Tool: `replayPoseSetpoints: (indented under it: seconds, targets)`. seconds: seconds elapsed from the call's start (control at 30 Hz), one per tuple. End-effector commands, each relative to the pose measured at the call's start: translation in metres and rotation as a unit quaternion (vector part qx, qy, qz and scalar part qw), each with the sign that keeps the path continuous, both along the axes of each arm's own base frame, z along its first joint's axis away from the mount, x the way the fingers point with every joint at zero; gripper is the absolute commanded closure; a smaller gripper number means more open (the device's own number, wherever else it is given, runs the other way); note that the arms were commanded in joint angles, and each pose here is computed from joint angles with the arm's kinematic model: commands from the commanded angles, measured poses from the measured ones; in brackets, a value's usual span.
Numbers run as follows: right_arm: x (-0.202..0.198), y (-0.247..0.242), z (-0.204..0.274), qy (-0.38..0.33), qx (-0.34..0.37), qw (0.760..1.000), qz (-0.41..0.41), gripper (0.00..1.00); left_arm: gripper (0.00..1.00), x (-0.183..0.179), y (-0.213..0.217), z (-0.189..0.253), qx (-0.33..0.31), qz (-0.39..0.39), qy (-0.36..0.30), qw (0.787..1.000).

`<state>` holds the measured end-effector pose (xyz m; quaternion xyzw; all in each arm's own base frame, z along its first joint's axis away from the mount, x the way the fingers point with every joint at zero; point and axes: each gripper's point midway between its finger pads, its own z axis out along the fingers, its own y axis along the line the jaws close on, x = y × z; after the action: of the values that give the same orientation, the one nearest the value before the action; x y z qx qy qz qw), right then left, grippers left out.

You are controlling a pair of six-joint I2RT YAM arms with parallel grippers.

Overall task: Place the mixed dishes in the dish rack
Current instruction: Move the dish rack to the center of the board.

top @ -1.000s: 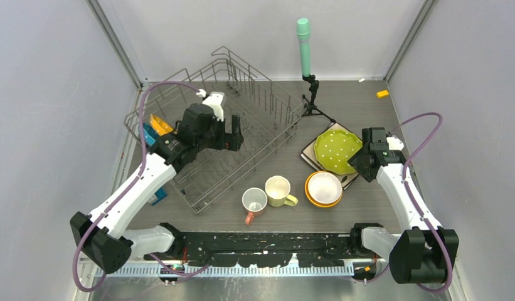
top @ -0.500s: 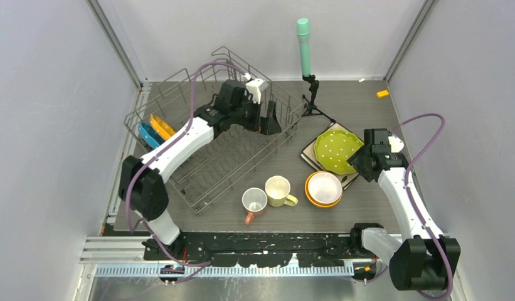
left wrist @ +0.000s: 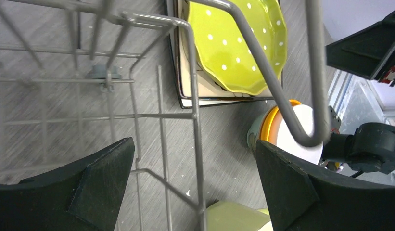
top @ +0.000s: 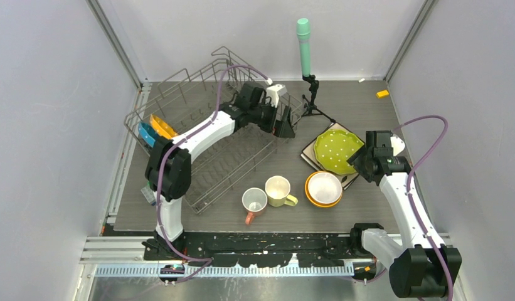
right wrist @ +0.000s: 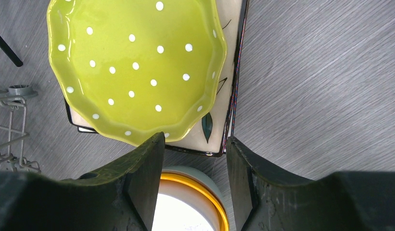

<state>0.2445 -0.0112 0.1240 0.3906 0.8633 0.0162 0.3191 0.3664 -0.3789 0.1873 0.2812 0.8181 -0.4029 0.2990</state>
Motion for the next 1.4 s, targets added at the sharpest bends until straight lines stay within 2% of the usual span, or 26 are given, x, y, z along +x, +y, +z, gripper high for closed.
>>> replayPoseSetpoints:
  seconds: [0.0,0.17,0.7,0.87,1.1,1.37]
  targets:
    - [0.007,0.002,0.005,-0.014,-0.002,1.000,0.008,0.44,0.01,-0.021,-0.034,0.007,-0.011,-0.071,-0.023,0.997]
    - [0.006,0.003,0.003,-0.011,0.000,1.000,0.010,0.44,0.08,-0.046,-0.040,-0.010,0.006,-0.113,-0.007,0.994]
    - [0.006,0.006,-0.001,-0.006,0.010,1.000,0.010,0.44,0.13,-0.117,-0.051,-0.020,0.017,-0.219,0.008,0.976]
    - [0.005,0.003,-0.002,-0.003,0.004,1.000,0.004,0.43,0.16,-0.128,-0.055,-0.016,0.022,-0.232,0.010,0.972]
    - [0.004,0.000,-0.003,-0.004,-0.004,1.000,-0.001,0.43,0.14,-0.125,-0.048,-0.010,0.040,-0.216,-0.009,0.975]
    - [0.009,-0.001,-0.001,-0.003,-0.008,1.000,0.005,0.43,0.11,-0.081,-0.027,-0.011,0.101,-0.105,-0.067,0.987]
